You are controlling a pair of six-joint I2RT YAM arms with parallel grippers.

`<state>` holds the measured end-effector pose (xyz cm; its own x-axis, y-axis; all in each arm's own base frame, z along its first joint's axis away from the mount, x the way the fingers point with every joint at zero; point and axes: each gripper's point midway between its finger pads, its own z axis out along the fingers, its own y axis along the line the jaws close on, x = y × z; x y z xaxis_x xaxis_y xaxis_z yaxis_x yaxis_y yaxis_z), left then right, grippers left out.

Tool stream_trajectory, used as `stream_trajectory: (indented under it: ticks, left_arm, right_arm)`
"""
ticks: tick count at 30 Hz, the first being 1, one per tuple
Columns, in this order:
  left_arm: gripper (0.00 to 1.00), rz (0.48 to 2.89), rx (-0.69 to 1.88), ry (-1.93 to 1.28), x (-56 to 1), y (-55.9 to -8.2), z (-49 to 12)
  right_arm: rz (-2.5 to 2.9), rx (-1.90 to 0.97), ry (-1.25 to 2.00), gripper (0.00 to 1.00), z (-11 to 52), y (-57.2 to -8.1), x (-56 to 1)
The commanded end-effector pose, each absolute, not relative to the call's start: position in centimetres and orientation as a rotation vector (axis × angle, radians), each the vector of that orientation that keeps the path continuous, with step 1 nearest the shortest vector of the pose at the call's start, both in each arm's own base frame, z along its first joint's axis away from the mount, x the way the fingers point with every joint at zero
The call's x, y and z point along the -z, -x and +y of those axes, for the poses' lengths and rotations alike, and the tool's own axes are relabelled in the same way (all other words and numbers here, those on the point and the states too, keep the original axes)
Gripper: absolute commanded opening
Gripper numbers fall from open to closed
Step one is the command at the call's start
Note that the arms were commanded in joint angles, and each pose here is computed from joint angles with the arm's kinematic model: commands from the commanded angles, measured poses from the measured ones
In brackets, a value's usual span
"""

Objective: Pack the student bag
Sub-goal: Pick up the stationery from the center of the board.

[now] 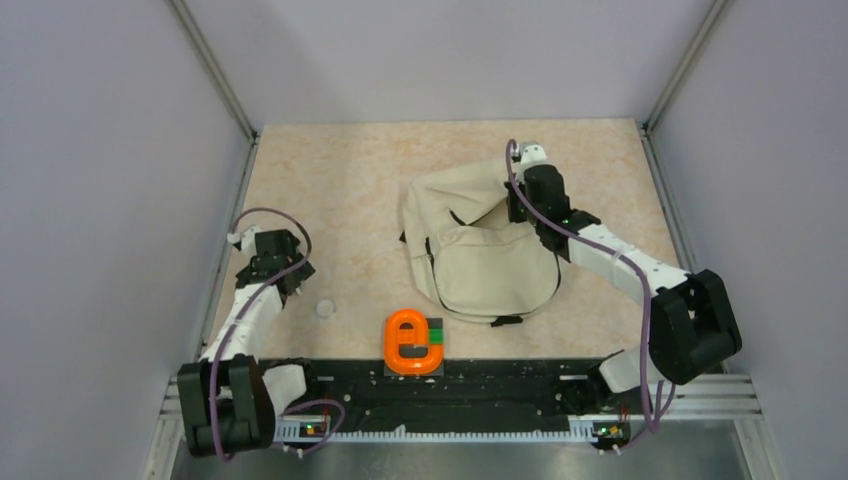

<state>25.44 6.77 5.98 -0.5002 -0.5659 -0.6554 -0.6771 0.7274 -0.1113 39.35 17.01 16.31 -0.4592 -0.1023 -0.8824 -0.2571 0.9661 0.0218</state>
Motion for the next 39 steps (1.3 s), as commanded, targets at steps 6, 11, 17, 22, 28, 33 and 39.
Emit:
stream_trajectory:
  ticks: [6,11,17,22,28,33,39]
  left_arm:
    - [0.70,2.290,-0.123,0.917,-5.5,-27.7,6.1]
    - [0.59,2.312,-0.127,0.918,-5.1,-27.9,6.1]
    - [0.59,2.363,-0.133,0.934,-4.2,-28.1,6.1]
    - [0.49,2.375,-0.143,0.944,-3.9,-27.9,6.2]
    - [0.40,2.390,-0.138,0.939,-4.1,-27.7,6.1]
    - [0.35,2.397,-0.021,0.880,-6.3,-27.9,4.4]
    - [0.33,2.313,0.206,0.645,-12.0,-28.7,-2.8]
  right_arm:
    - [1.938,-0.275,0.207,0.00,18.1,-40.9,-19.7]
    - [1.939,-0.281,0.205,0.00,18.1,-40.8,-19.6]
    - [1.940,-0.283,0.208,0.00,18.1,-40.8,-19.6]
    - [1.934,-0.289,0.209,0.00,18.1,-40.7,-19.9]
    - [1.929,-0.292,0.209,0.00,18.0,-40.5,-20.2]
    - [1.923,-0.295,0.208,0.00,18.0,-40.5,-20.4]
    - [1.919,-0.308,0.213,0.00,18.2,-40.5,-20.9]
